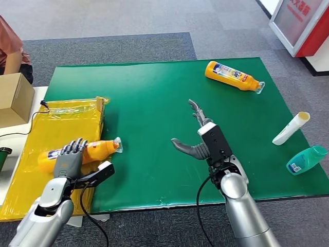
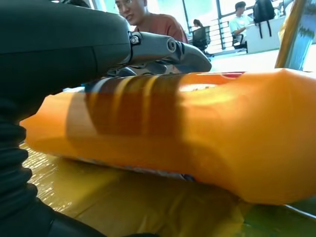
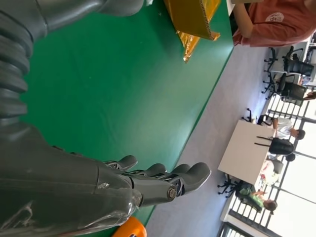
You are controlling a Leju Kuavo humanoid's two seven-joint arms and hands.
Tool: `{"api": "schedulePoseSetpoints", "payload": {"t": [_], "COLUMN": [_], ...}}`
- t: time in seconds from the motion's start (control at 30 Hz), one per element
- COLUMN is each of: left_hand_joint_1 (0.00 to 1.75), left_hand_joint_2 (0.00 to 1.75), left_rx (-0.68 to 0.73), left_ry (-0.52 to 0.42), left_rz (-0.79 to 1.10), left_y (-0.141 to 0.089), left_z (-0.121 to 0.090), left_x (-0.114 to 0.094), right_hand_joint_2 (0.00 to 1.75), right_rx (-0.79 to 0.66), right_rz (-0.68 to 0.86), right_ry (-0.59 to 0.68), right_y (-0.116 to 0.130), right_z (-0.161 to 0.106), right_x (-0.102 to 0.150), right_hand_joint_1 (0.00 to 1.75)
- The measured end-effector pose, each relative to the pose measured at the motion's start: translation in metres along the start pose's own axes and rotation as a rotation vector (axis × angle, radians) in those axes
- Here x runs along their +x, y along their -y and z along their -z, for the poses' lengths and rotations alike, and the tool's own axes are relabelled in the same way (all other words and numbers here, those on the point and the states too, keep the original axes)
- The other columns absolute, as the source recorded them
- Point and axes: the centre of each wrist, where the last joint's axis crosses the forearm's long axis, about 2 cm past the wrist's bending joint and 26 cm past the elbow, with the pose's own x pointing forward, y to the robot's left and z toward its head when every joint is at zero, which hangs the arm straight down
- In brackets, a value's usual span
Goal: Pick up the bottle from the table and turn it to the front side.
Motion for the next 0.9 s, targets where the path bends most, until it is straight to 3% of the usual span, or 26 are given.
{"api": "schedulePoseSetpoints", "payload": {"t": [0.57, 0.67, 0.9], "left_hand_joint_1": [0.00, 0.00, 0.00], "left_hand_joint_2": [0.00, 0.00, 0.00], "left_rx": [0.028, 0.071, 0.270], "left_ry": [0.031, 0.123, 0.366], "left_rz": [-0.073, -0.218, -0.857], "left_y": [0.007, 0.005, -0.022], "left_z": [-0.011, -0.019, -0.034], "left_x": [0.000, 0.002, 0.003], "right_hand_joint_2": [1.75, 1.75, 1.75], "right_rx": [-0.001, -0.010, -0.035], "right_rz": [0.003, 0.003, 0.001], "right_ry": [0.004, 0.001, 0.004], "right_y": [-0.001, 0.000, 0.003], "right_z": [-0.006, -0.013, -0.023], "right_x": [-0.003, -0.008, -0.013], "right_hand_joint_1": [0.00, 0.00, 0.00]}}
